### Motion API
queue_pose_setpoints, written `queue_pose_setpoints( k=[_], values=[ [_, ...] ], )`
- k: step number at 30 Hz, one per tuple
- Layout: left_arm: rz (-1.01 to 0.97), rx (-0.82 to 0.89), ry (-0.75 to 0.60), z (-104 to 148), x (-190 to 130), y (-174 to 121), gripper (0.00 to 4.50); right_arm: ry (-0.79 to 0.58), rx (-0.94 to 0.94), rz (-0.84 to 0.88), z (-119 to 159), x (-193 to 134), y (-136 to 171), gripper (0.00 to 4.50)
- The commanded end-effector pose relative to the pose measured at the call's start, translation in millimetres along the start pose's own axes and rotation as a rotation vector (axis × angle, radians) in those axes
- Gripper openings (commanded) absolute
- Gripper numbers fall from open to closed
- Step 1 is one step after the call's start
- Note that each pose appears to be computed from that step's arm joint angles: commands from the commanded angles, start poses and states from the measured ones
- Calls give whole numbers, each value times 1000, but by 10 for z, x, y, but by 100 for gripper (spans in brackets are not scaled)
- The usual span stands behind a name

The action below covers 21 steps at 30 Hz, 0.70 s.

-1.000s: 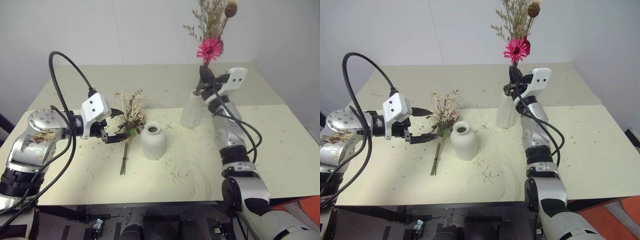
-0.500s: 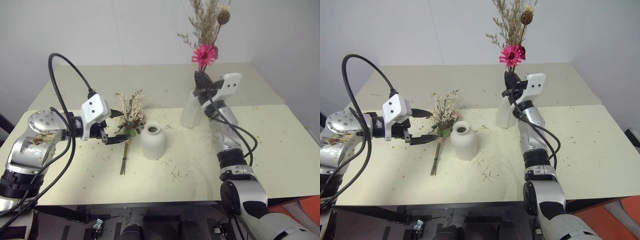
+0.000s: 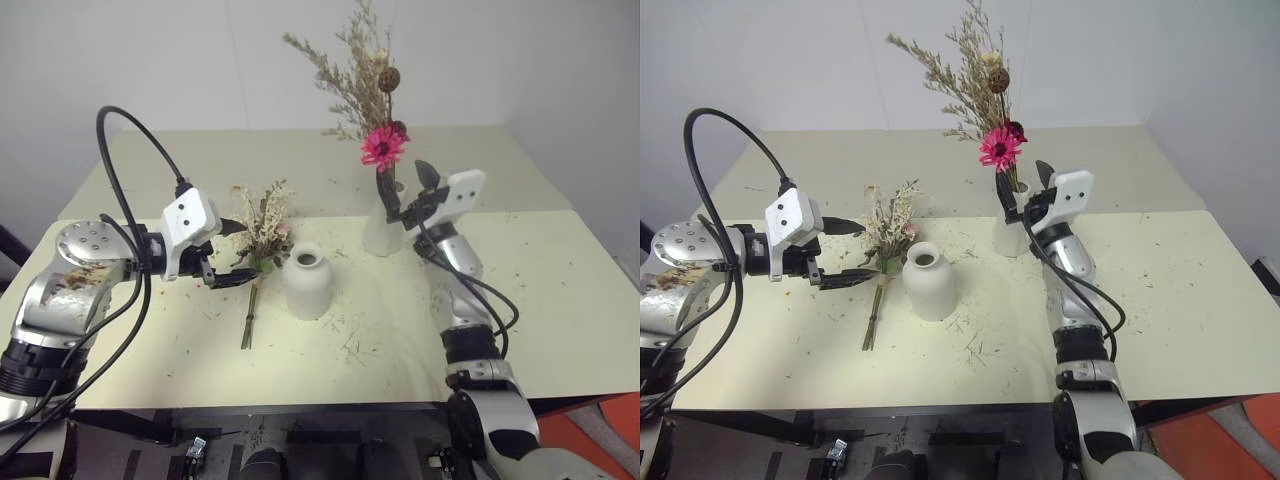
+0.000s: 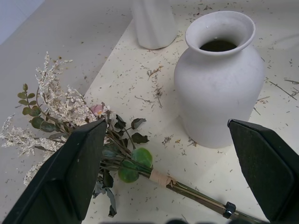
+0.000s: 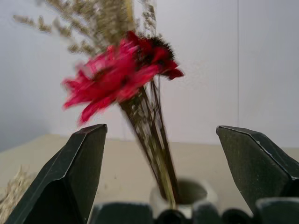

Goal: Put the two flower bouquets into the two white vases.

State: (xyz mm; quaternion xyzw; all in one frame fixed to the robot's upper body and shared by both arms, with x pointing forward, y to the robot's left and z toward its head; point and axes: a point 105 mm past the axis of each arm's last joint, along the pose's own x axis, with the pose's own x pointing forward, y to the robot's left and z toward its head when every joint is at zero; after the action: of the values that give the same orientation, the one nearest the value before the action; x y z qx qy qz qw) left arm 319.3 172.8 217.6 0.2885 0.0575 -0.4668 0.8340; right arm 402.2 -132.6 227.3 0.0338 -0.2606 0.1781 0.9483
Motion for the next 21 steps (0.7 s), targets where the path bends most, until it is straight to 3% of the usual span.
queue_pose_setpoints(
  k=[1,5,12,16,21],
  values=[
    [27,40,-19,97,-42,59,450,-37,-47,-46,202,-21,-65,448],
    [23,38,-16,86,-25,61,450,-11,-79,-124,217,-37,-230,448],
    [44,10,-18,63,-94,65,450,35,-165,39,302,-303,-162,448],
    [181,-97,-13,-28,-213,175,450,98,-193,120,345,-598,-130,448],
    [368,-351,42,-159,-267,304,450,145,-241,158,494,-746,-148,448]
  ],
)
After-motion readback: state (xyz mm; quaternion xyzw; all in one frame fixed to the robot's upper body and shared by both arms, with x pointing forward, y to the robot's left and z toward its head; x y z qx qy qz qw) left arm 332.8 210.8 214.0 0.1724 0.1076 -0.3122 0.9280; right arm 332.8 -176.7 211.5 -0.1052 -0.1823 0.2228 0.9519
